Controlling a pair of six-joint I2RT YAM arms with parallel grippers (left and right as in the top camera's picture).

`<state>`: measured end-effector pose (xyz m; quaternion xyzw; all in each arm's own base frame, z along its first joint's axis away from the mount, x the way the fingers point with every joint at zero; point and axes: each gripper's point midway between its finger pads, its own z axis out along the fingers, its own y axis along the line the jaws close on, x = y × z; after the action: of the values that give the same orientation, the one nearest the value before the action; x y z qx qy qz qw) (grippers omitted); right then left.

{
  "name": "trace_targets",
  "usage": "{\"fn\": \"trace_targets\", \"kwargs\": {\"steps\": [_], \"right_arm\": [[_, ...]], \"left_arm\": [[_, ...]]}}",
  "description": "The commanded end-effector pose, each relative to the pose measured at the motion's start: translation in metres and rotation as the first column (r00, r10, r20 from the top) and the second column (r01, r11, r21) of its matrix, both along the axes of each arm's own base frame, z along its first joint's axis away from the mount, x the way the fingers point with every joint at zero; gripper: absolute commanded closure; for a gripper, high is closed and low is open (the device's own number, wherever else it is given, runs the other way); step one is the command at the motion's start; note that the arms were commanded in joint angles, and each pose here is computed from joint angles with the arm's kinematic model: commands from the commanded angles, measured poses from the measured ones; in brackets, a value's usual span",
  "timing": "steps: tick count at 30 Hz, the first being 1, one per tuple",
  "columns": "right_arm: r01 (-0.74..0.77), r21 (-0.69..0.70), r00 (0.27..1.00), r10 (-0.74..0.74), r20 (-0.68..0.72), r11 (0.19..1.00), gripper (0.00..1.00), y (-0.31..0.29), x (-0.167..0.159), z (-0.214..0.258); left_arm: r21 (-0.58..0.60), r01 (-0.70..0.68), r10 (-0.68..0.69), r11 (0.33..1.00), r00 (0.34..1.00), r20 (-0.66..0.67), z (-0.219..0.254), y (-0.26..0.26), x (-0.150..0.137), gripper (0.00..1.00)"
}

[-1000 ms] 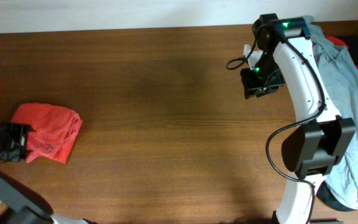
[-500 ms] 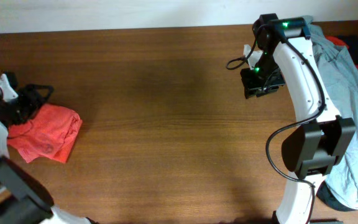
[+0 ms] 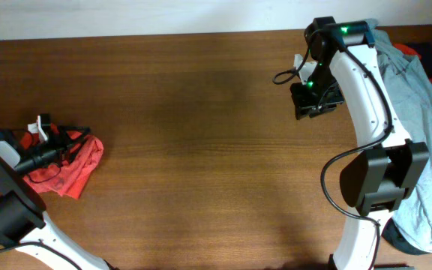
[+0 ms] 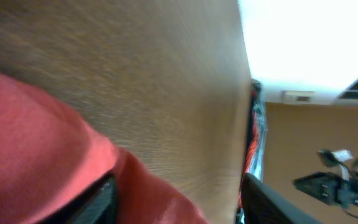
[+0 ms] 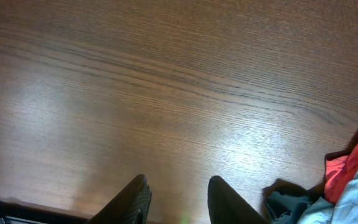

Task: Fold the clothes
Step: 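Release the bundle and raise the left gripper away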

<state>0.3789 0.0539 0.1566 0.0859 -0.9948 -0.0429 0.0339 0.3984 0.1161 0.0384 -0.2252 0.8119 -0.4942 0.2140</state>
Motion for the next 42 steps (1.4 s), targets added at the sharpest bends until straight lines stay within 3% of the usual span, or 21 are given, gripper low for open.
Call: {"fn": "trace_targets", "kwargs": {"steps": [1, 6, 11, 15, 17, 20, 21, 25, 30, 36, 42], "right_arm": [[0.0, -0.008, 1.0, 0.001, 0.026, 1.0, 0.64, -0.001, 0.0, 0.009], [0.002, -0.009, 0.999, -0.001, 0.047, 1.0, 0.65, -0.002, 0.003, 0.013], [0.027, 0.002, 0.99, -0.027, 0.137, 1.0, 0.65, -0.007, 0.017, 0.036], [0.161, 0.031, 0.957, -0.164, 0.241, 0.986, 0.65, -0.026, 0.036, 0.064], [0.222, 0.052, 0.934, -0.228, 0.274, 0.974, 0.63, -0.036, 0.044, 0.071], [0.227, 0.164, 0.914, -0.268, 0.303, 0.96, 0.01, -0.039, 0.059, 0.076], [0.213, 0.18, 0.918, -0.259, 0.301, 0.961, 0.01, -0.039, 0.059, 0.075], [0.219, 0.143, 0.923, -0.252, 0.291, 0.965, 0.01, -0.047, 0.053, 0.074], [0.226, 0.11, 0.923, -0.249, 0.295, 0.968, 0.01, -0.051, 0.028, 0.095], [0.223, 0.111, 0.841, -0.248, 0.48, 0.969, 0.01, -0.055, -0.012, 0.171], [0.19, 0.128, 0.789, -0.229, 0.57, 0.973, 0.02, -0.046, -0.058, 0.202]], "left_arm": [[-0.007, 0.05, -0.05, 0.999, 0.998, 0.033, -0.006, -0.014, -0.004, 0.28], [0.18, 0.053, -0.078, 0.982, 0.988, 0.132, 0.044, -0.004, 0.001, 0.13], [0.424, 0.029, -0.125, 0.905, 0.972, 0.201, 0.106, -0.007, 0.002, 0.01], [0.682, 0.044, -0.187, 0.73, 0.973, 0.138, 0.136, -0.03, 0.0, 0.01], [0.749, 0.071, -0.223, 0.658, 0.969, 0.104, 0.142, -0.048, -0.001, 0.01], [0.822, 0.108, -0.256, 0.558, 0.966, 0.047, 0.145, -0.086, 0.001, 0.01], [0.854, 0.132, -0.281, 0.504, 0.959, 0.018, 0.142, -0.1, 0.002, 0.01], [0.894, 0.192, -0.331, 0.405, 0.942, -0.052, 0.135, -0.129, -0.004, 0.01], [0.879, 0.164, -0.284, 0.448, 0.958, -0.034, 0.155, -0.131, -0.021, 0.01], [0.888, 0.084, -0.242, 0.452, 0.97, 0.032, 0.191, -0.117, -0.046, 0.01], [0.894, 0.007, -0.242, 0.449, 0.963, 0.115, 0.202, -0.118, -0.069, 0.01]]}}
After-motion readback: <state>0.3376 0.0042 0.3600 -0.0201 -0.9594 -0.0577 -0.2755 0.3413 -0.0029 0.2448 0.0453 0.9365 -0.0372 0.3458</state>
